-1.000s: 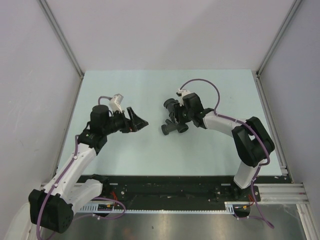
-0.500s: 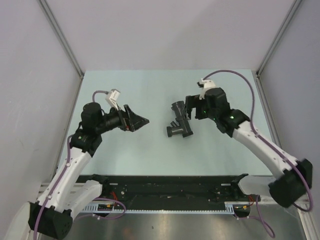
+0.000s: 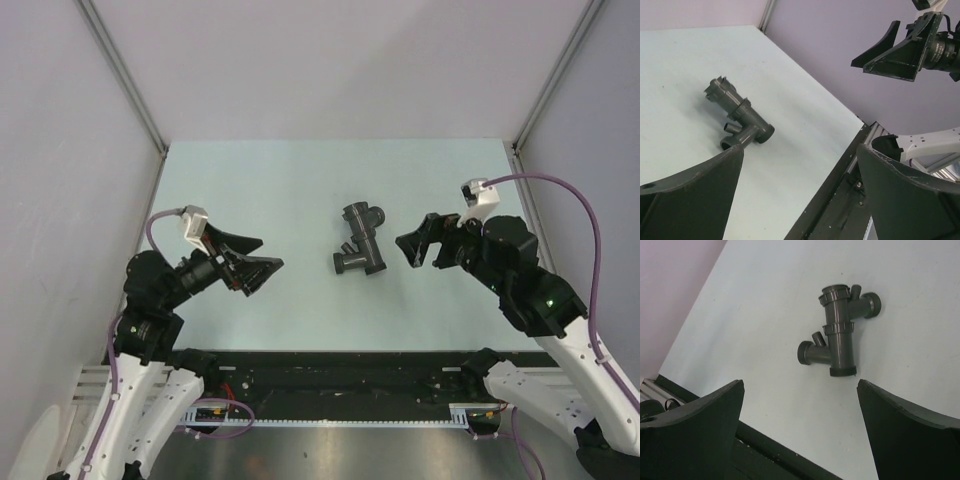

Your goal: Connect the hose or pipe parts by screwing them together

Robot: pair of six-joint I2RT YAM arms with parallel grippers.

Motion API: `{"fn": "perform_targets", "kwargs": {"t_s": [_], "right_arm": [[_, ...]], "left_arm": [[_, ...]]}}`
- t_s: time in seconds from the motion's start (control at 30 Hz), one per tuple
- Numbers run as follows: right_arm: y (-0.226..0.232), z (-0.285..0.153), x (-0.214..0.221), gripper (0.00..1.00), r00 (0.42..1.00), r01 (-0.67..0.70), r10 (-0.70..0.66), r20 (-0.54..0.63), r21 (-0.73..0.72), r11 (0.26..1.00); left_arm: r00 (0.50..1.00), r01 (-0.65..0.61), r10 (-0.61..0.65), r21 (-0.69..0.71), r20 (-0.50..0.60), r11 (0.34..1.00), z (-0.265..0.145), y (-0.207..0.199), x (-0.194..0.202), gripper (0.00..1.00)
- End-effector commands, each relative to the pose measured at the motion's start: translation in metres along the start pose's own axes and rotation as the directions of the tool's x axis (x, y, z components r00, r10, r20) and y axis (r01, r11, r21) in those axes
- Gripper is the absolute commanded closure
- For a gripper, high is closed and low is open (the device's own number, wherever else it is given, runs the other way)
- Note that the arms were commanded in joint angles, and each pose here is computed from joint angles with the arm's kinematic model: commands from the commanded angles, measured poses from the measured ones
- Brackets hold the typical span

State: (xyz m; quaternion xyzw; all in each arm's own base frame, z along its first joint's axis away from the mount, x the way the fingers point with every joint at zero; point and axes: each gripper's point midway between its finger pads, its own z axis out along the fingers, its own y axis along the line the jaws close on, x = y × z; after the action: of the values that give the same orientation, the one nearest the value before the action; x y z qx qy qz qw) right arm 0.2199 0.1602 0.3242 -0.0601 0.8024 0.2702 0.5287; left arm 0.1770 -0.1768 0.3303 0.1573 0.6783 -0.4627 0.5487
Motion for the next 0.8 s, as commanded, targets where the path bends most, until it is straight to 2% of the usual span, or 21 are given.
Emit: {"fn": "perform_targets", "kwargs": {"t_s": [0.0,0.17,0.77], "right_arm": [[-0.008,0.003,0.025,0.00,0.997,-0.060,0.061,-0.047,0.027,0.998],[0.001,0.005,0.040,0.00,0.991,-0.119,0.116,-0.063,-0.044,0.992],[0.005,-0.003,0.019,0.00,0.995,-0.086,0.089,0.037,-0.079,0.993]], "left_arm": [[1.000,-0.004,0.004,-0.041,0.015,0.999,0.000,0.013,0.007,0.00],[1.000,-0.009,0.009,-0.044,0.015,0.999,0.002,0.014,0.005,0.00],[1.000,0.001,-0.001,-0.040,0.000,0.999,0.006,0.018,0.009,0.00]]}}
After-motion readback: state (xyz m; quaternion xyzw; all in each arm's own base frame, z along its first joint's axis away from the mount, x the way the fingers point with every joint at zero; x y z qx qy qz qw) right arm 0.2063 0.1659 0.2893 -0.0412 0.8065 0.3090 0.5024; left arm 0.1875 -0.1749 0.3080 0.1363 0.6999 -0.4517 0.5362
